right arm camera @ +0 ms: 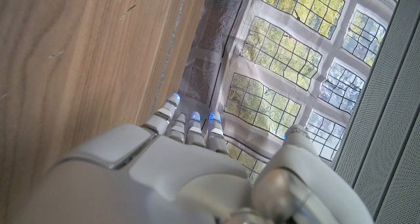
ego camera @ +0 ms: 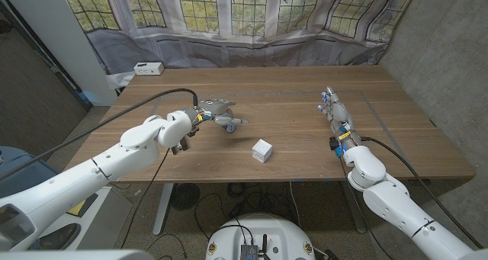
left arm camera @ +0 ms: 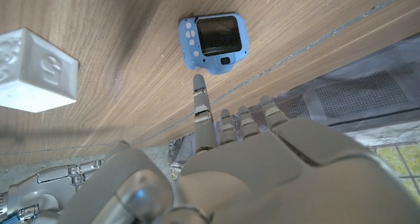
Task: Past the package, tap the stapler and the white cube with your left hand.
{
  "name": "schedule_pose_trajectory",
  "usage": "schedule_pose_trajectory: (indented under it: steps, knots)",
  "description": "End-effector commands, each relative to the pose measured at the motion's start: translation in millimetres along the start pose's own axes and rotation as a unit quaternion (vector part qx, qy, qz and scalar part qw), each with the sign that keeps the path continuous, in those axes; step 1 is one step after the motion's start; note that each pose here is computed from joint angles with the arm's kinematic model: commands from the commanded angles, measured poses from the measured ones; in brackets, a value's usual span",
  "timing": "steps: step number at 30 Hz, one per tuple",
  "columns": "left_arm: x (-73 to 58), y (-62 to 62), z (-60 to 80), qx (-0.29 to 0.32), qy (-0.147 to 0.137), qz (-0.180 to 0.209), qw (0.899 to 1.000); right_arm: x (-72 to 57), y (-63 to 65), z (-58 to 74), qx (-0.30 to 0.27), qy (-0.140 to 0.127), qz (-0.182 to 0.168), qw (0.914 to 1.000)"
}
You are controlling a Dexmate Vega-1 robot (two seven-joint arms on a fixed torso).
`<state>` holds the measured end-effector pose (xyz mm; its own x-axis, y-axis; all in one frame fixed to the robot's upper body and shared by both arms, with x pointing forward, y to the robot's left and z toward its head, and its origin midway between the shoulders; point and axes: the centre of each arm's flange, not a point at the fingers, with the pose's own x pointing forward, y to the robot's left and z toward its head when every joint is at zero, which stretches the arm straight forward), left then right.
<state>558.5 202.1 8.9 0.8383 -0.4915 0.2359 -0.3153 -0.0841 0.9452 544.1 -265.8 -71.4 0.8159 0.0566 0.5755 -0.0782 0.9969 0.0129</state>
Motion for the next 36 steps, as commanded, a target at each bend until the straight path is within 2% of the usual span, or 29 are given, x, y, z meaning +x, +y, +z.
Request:
schedule_pose_trajectory:
  steps: [1, 22, 36]
  knots:
    - [0.9, -1.7, 0.0, -0.001, 0.003, 0.001, 1.0, 3.9, -0.4, 0.2, 0.0, 0.001, 0.002, 1.0]
    - [1.1, -4.5, 0.7, -0.004, 0.002, -0.002, 1.0, -0.4, -1.5, -3.5, 0.002, 0.008, -0.003, 1.0]
    - [-5.0, -8.3, -0.7, -0.014, 0.007, 0.004, 1.0, -0.6, 0.3, -2.7, -0.002, 0.008, -0.001, 1.0]
